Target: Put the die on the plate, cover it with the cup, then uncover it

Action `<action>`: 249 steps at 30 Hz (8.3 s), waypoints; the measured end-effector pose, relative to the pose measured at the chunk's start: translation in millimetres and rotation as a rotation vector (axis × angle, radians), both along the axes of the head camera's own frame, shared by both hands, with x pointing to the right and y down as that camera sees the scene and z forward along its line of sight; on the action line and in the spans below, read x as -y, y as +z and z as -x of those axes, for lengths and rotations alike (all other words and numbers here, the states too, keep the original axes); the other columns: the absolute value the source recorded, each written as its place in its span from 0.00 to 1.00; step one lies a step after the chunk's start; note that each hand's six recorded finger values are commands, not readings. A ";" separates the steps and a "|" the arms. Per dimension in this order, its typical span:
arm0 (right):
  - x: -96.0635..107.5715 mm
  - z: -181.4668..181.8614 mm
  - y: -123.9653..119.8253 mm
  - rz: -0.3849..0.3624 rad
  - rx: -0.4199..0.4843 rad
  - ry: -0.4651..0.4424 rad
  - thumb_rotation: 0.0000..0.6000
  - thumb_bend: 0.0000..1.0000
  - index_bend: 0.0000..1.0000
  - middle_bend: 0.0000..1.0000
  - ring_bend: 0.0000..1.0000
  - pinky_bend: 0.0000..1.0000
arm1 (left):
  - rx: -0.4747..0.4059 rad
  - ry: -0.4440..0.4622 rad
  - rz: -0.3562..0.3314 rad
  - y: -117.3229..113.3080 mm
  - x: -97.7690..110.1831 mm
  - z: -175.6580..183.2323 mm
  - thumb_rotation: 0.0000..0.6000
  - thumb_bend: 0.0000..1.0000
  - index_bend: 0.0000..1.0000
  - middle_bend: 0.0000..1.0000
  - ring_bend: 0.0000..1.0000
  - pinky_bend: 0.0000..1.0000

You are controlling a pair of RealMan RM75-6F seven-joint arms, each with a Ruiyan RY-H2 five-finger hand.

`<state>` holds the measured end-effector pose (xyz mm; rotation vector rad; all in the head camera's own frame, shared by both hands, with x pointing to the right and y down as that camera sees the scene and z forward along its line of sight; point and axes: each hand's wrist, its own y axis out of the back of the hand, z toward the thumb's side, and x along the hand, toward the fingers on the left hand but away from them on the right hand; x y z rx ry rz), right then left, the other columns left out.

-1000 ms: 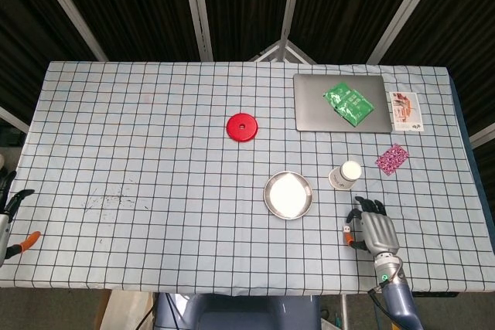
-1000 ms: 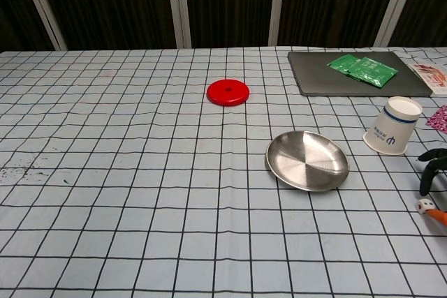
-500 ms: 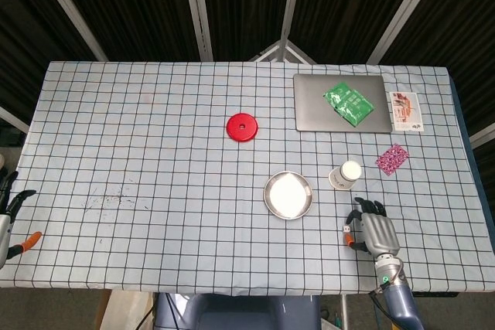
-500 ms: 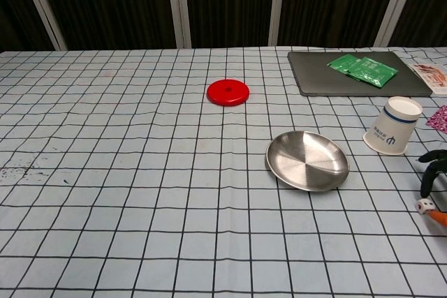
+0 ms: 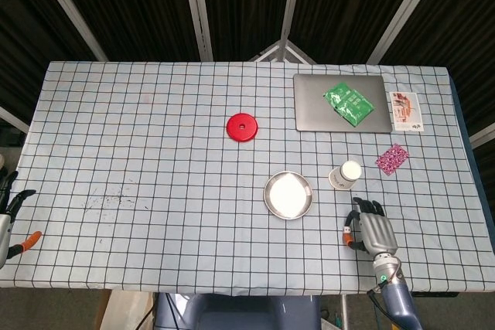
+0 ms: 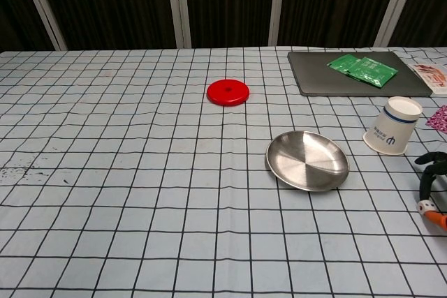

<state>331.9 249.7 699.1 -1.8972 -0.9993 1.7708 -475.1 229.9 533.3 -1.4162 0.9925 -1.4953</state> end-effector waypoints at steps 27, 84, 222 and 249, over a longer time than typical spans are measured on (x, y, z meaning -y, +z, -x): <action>76.4 55.9 -117.9 -0.367 0.065 -0.110 1.00 0.39 0.58 0.13 0.10 0.00 | -0.013 -0.005 -0.004 -3.3 -0.3 2.1 1.00 0.23 0.25 0.00 0.00 0.13; 94.0 138.5 23.6 -0.132 0.127 -0.297 1.00 0.12 0.19 0.02 0.00 0.00 | 0.004 -0.008 0.003 1.9 4.5 4.4 1.00 0.23 0.25 0.00 0.00 0.13; 132.5 -2.8 -14.3 -0.145 -0.042 -0.202 1.00 0.23 0.42 0.35 0.21 0.00 | 0.043 0.003 0.041 13.2 3.2 -2.3 1.00 0.23 0.27 0.00 0.00 0.13; 134.3 -2.7 -16.5 -0.173 -0.047 -0.213 1.00 0.35 0.52 0.49 0.29 0.00 | 0.044 0.008 0.048 14.6 2.7 -3.6 1.00 0.23 0.27 0.00 0.00 0.13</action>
